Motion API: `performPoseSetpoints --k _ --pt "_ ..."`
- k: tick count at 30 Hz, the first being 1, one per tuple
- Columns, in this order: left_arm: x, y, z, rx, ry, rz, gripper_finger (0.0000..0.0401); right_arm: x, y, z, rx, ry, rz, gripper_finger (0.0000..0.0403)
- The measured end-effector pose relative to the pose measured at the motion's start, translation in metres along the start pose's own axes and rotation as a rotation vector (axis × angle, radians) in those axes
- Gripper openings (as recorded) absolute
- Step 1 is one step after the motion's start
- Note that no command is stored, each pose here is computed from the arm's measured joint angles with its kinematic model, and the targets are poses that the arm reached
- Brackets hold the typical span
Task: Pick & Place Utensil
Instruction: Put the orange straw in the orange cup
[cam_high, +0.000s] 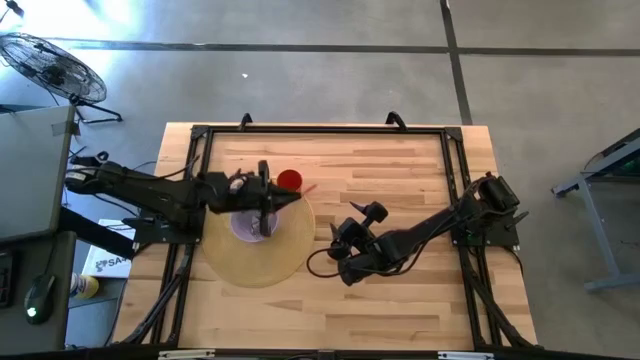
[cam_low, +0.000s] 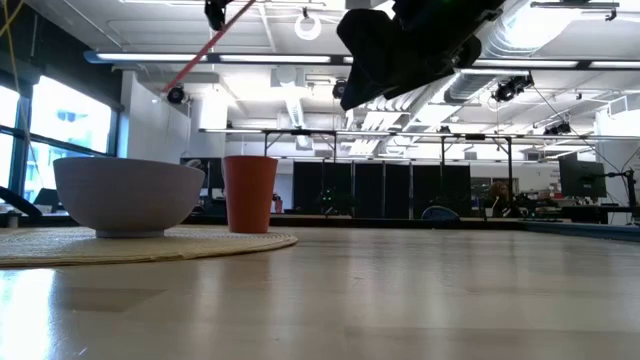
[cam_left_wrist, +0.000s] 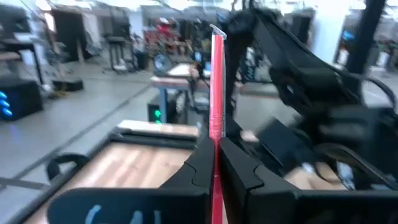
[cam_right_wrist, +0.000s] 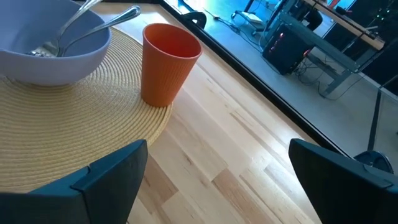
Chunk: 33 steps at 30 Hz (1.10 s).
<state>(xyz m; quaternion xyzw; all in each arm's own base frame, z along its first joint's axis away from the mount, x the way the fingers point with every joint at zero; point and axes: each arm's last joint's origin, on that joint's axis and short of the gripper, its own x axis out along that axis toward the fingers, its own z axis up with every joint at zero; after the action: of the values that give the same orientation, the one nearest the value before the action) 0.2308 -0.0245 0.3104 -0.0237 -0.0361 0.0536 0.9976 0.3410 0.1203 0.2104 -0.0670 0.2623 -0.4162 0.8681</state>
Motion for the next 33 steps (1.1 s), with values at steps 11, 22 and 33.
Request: performPoseSetpoints --k 11,22,33 --pt "0.008 0.037 0.005 -0.007 -0.186 0.066 0.0007 0.0 0.001 0.0 0.011 -0.012 -0.005 0.0385" --pt "-0.003 0.076 -0.005 0.043 -0.404 0.149 0.0007 0.01 0.004 -0.019 0.041 -0.024 0.012 0.0385" --pt "0.014 0.101 -0.047 0.007 -0.422 0.199 0.0007 0.021 0.005 -0.028 0.048 -0.028 0.05 0.0385"
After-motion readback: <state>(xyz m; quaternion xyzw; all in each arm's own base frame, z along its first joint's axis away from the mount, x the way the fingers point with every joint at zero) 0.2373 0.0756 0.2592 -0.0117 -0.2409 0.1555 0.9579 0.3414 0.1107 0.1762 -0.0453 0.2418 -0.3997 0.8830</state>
